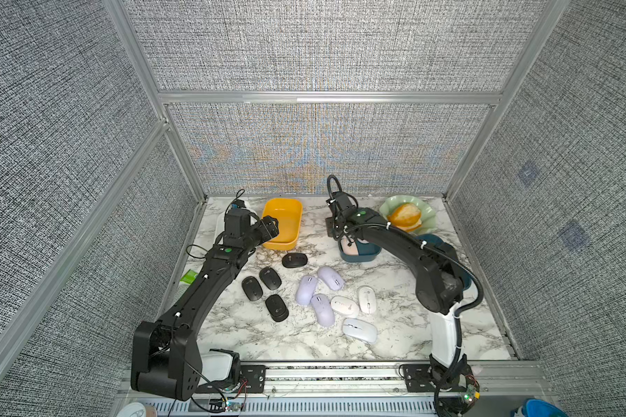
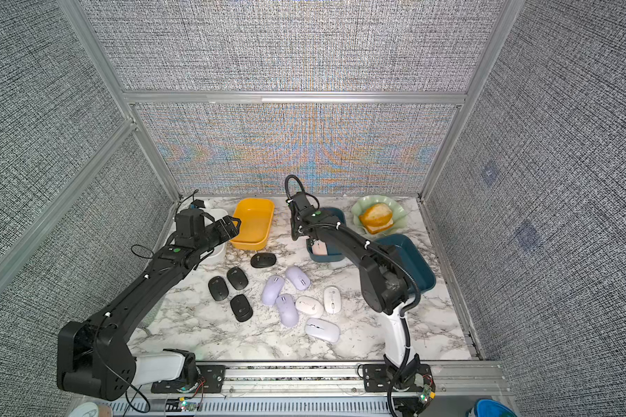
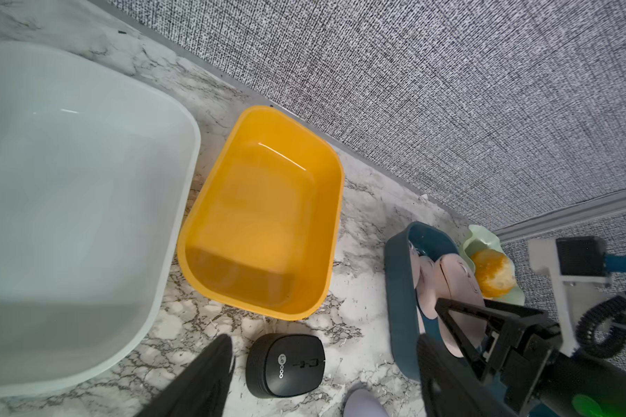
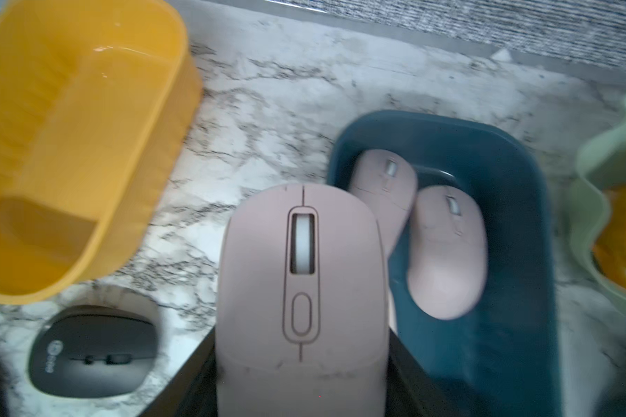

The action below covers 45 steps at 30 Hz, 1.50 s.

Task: Place the mice by color into the storage box
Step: Place the mouse in the storage box.

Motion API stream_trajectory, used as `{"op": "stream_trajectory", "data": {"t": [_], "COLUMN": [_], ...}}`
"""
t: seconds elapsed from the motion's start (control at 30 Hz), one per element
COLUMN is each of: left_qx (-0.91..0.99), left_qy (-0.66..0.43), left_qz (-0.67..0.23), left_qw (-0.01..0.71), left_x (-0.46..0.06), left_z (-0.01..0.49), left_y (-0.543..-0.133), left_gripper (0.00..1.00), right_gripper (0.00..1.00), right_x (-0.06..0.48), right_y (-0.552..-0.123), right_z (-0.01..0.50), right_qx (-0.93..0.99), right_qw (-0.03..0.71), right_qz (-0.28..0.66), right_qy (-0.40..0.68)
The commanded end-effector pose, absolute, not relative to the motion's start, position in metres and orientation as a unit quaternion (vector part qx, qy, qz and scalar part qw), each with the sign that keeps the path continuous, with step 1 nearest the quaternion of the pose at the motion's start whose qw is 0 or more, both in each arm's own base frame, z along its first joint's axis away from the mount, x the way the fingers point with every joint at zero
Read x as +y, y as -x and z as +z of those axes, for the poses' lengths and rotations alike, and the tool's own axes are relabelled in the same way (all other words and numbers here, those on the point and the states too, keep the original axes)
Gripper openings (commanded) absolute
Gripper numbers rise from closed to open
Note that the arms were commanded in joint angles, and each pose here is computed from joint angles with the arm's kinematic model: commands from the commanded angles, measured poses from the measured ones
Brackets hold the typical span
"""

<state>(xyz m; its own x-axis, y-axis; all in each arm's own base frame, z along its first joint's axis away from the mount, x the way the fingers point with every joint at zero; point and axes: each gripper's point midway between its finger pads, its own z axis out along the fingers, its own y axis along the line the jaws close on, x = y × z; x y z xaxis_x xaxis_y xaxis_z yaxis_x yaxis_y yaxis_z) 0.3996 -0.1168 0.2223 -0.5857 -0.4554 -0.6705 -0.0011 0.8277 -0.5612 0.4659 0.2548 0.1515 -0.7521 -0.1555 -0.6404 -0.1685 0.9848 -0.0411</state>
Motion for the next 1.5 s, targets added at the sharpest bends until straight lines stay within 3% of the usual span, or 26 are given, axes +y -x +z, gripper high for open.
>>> {"op": "stream_trajectory", "data": {"t": [0.0,0.2,0.7,1.1,1.47], "left_qx": [0.839,0.841,0.850,0.853,0.853], "left_qy": [0.111,0.091,0.076,0.075,0.076], "left_qz": [-0.281,-0.292,-0.311,-0.327,-0.324], "left_qw": [0.453,0.447,0.418,0.400,0.401], "left_x": [-0.125,-0.133,-0.146,-0.153,-0.151], "left_z": [0.232,0.227,0.214,0.210,0.209], "left_y": [-0.401,-0.405,-0.409,-0.409,-0.410], "left_gripper": [0.81,0.81,0.80,0.80,0.80], "right_gripper": [0.52,0.52,0.52,0.52,0.52], "right_x": [0.218,0.168,0.148,0.157,0.148], "right_y": [-0.451,-0.431,-0.435,-0.429,-0.450], "right_z": [0.144,0.123,0.089,0.072,0.062], "right_qx": [0.949,0.968,0.992,0.994,0.994], "right_qw": [0.303,0.235,0.084,0.039,0.054], "right_qz": [-0.014,-0.032,-0.011,0.006,-0.037], "right_qy": [0.087,0.083,0.098,0.101,0.084]}}
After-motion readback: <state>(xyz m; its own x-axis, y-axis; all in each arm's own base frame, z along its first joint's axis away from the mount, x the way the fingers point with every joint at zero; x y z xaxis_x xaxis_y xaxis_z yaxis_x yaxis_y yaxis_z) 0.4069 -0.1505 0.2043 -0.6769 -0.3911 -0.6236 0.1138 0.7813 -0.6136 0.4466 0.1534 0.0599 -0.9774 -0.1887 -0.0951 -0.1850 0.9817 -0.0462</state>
